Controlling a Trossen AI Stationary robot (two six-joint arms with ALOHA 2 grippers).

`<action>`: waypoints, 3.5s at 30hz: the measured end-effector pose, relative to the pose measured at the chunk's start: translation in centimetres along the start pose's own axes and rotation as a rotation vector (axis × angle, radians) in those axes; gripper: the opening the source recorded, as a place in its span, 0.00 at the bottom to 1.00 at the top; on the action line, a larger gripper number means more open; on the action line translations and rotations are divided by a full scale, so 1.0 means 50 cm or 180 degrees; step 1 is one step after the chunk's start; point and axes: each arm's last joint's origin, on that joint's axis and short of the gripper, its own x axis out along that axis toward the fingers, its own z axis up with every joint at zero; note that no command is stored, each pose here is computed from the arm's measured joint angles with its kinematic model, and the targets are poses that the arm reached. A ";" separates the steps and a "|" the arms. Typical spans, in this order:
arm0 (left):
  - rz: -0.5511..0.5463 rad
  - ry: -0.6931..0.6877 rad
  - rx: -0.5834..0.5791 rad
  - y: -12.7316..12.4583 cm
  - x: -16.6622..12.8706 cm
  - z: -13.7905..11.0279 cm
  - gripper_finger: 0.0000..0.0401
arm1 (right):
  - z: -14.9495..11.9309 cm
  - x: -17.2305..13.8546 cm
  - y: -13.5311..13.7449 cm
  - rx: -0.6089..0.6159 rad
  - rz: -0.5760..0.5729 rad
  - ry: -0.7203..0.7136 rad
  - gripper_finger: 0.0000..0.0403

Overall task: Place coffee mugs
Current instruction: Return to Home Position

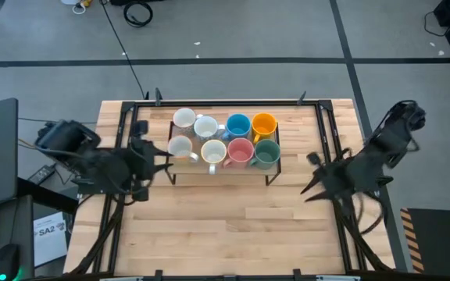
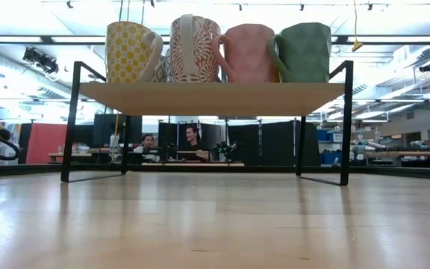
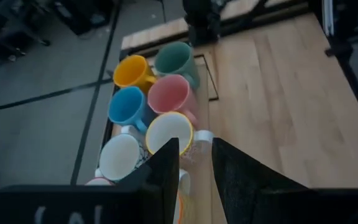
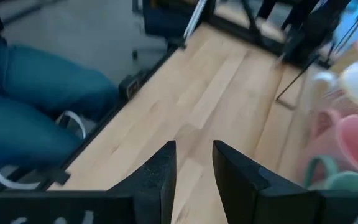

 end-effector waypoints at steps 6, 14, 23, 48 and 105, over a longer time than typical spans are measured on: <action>0.0235 -0.0146 -0.0135 0.003 -0.023 -0.006 0.25 | -0.058 -0.078 -0.022 -0.0026 -0.0050 -0.0602 0.27; 0.0095 -0.0080 -0.0271 -0.063 0.097 -0.031 0.25 | -0.113 -0.130 -0.039 -0.0263 -0.0180 -0.1133 0.27; -0.1076 -0.0803 -0.0115 -0.079 0.216 -0.116 0.25 | -0.132 -0.166 -0.048 -0.0381 -0.0272 -0.1332 0.27; -0.0555 -0.2228 -0.0685 0.002 0.142 -0.558 0.26 | -0.136 -0.172 -0.051 -0.0415 -0.0374 -0.1351 0.27; 0.0146 -0.2188 -0.0760 -0.030 0.281 -0.680 0.26 | -0.344 -0.124 -0.045 0.0004 -0.0837 -0.2496 0.27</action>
